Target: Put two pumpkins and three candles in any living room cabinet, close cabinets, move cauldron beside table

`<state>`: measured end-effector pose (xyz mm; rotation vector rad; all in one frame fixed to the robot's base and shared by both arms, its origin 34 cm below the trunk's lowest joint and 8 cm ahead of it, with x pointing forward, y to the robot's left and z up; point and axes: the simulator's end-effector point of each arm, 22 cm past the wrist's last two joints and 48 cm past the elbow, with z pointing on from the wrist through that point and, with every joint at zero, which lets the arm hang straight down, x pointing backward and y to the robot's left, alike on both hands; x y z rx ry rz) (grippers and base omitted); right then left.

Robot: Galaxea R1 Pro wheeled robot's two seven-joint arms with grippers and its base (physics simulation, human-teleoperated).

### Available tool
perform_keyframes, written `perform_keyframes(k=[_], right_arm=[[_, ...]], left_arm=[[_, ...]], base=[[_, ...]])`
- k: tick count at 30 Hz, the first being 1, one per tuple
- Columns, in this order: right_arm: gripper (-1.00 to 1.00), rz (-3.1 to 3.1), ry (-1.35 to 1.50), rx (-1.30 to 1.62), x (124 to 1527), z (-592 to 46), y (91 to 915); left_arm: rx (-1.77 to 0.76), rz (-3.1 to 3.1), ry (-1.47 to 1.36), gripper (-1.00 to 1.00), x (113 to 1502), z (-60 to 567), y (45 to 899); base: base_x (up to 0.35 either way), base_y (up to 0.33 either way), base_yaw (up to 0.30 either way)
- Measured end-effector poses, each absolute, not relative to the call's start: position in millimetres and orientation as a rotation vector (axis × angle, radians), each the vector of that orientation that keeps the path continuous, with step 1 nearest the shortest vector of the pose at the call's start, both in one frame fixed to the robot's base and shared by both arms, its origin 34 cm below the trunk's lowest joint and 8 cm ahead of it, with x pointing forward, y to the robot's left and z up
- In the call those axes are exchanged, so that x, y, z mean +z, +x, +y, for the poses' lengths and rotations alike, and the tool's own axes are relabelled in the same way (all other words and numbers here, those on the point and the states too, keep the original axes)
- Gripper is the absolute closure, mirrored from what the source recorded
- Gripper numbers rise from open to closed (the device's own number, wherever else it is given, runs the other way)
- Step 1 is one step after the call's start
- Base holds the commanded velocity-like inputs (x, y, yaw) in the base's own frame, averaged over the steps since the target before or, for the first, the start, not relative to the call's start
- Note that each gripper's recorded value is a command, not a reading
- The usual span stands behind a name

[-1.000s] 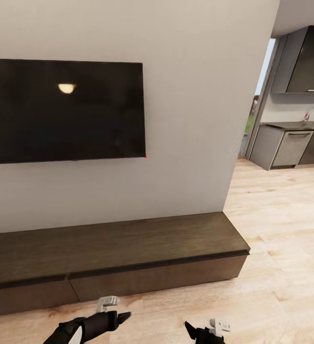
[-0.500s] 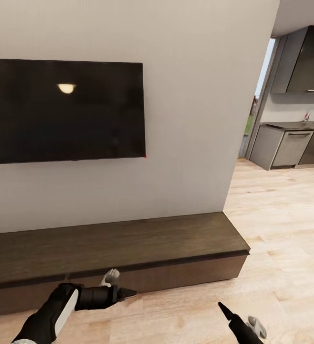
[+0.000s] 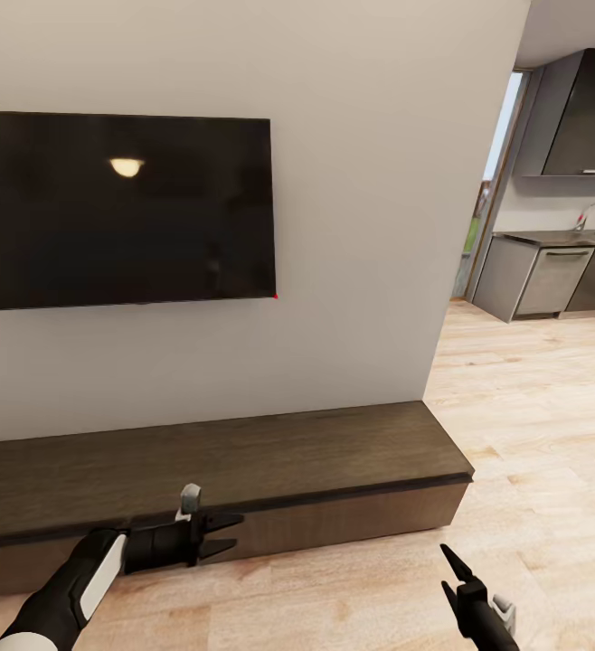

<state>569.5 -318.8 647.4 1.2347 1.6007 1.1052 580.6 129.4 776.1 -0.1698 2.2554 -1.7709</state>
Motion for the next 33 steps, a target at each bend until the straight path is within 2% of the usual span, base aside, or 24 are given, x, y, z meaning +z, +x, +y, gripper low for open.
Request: perform_keyframes(k=[5,13,21,33], right_arm=[[-1.00,1.604,1.242,1.078,645.3,-322.7,570.2],[-1.00,1.613,1.234,0.874,633.9,-349.7,568.5],[-1.00,1.484,1.102,1.042,676.0,-334.5,578.8],[-1.00,1.469,1.085,1.054,676.9,-333.3,578.6]], left_arm=[[-1.848,2.198,-0.142,-1.00,791.4,123.8,577.7],[-1.875,2.174,-0.137,-1.00,796.9,122.2,577.2],[-1.984,2.077,-0.098,-1.00,818.7,119.9,570.2],[-2.008,2.045,-0.096,-1.00,821.9,120.8,570.1]], base=[[0.000,0.000,0.000],[0.000,0.000,0.000],[-0.015,0.000,0.000],[-0.003,0.000,0.000]])
